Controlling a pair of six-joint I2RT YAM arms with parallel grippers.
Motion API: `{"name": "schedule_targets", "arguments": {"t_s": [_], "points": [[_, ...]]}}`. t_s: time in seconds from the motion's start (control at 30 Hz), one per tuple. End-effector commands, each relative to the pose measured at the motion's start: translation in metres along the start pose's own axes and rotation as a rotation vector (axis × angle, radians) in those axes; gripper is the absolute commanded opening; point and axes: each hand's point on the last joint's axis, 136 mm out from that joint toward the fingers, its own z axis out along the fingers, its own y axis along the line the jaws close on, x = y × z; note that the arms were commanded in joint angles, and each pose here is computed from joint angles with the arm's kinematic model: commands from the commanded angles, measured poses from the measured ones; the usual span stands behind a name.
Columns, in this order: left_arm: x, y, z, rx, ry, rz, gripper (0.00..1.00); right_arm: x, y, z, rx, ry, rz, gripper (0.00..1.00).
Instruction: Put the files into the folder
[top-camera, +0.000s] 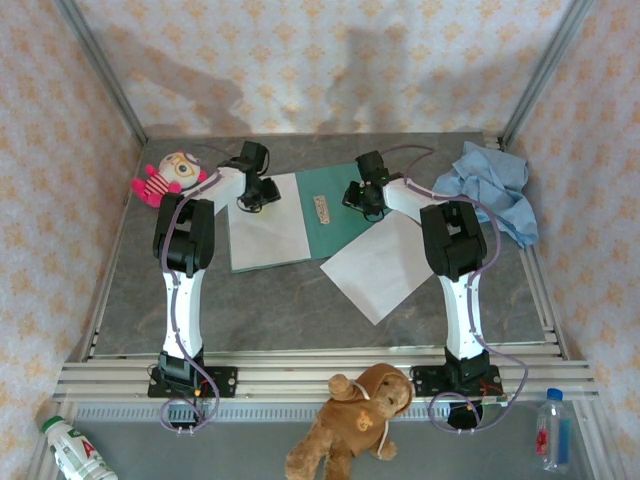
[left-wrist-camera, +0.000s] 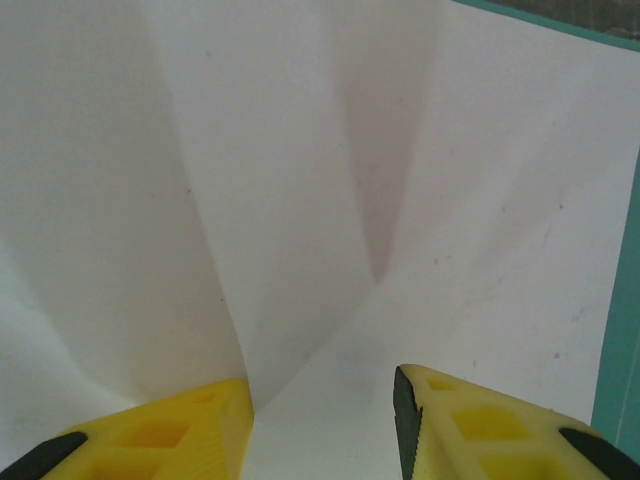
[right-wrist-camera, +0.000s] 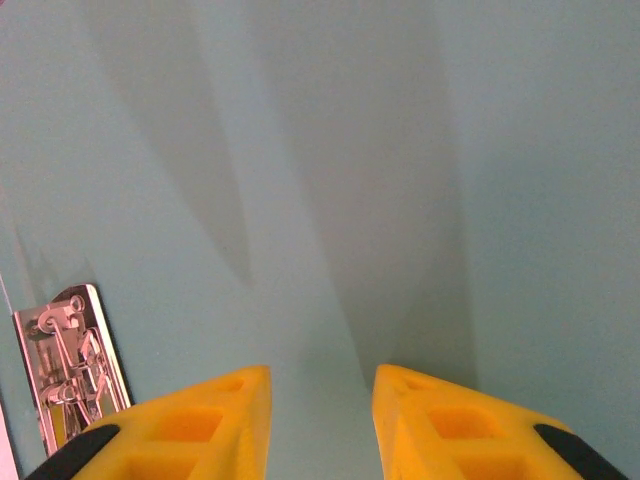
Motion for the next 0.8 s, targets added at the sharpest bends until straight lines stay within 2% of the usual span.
{"name": "schedule_targets", "arguments": {"t_s": [0.0, 0.57, 0.77], "points": [[0.001, 0.023, -0.013, -0.078, 0.007, -0.026, 0.43, 0.016, -0.017, -0.001, 0.078, 0.039, 0.018, 0.34], [0.007, 0.001, -0.011, 0.022, 0.038, -0.002, 0.43, 0.016, -0.017, 0.001, 0.076, 0.042, 0.024, 0.33], [0.005, 0.003, -0.018, 0.002, 0.027, 0.003, 0.44, 0.015, -0.016, 0.0, 0.076, 0.042, 0.025, 0.33]]}}
